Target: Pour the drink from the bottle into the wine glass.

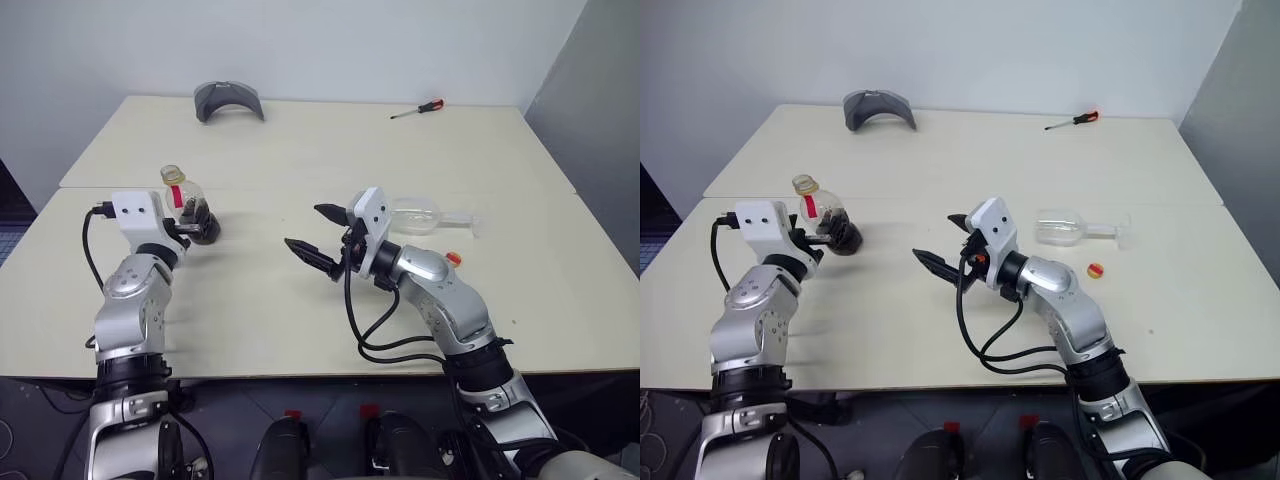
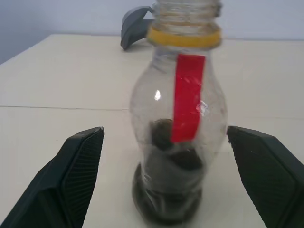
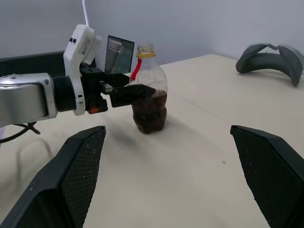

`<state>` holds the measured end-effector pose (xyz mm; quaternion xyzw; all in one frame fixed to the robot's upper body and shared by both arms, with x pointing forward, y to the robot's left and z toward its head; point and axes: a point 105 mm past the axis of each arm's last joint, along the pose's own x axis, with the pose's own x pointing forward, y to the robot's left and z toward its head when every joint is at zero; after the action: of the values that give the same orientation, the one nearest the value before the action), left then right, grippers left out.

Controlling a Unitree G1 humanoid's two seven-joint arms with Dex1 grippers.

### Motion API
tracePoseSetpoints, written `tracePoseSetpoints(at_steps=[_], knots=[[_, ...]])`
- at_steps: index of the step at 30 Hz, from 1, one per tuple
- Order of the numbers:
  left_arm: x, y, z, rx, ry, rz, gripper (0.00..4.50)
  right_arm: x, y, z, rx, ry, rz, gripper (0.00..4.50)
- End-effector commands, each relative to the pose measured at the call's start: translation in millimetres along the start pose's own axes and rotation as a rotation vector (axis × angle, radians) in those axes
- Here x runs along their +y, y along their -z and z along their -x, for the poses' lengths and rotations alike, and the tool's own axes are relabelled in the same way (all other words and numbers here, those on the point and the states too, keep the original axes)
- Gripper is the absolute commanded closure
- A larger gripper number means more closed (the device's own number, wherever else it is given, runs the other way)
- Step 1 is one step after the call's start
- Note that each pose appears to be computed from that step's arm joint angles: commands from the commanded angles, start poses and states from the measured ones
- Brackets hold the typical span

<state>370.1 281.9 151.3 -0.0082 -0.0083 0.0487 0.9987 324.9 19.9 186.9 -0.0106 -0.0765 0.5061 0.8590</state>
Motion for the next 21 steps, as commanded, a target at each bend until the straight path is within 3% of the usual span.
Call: tracePoseSetpoints(at_steps=[1, 5, 8, 14, 21], knots=[[2.3, -11.7, 17.9, -0.027, -0.038, 0.022, 0.04, 1.6, -18.1, 3.1, -0.071, 0.012, 0.034, 0.0], [-8.3, -7.9, 39.2, 0.006, -0.02, 0.032, 0.04, -1.1, -14.2, 11.5, -0.055, 0.036, 0.037, 0.0], [-37.2, -2.6, 55.0, 0.048, 0.111, 0.037, 0.04, -8.1, -7.8, 22.1, -0.019, 0.074, 0.064, 0.0], [-126.1, -10.9, 94.9, 0.048, 0.619, -0.038, 0.04, -44.0, 13.9, 71.2, 0.165, 0.231, 0.257, 0.0], [-159.8, -19.8, 120.3, 0.06, 0.948, -0.075, 0.04, -83.4, 25.5, 130.0, 0.356, 0.381, 0.502, 0.0]])
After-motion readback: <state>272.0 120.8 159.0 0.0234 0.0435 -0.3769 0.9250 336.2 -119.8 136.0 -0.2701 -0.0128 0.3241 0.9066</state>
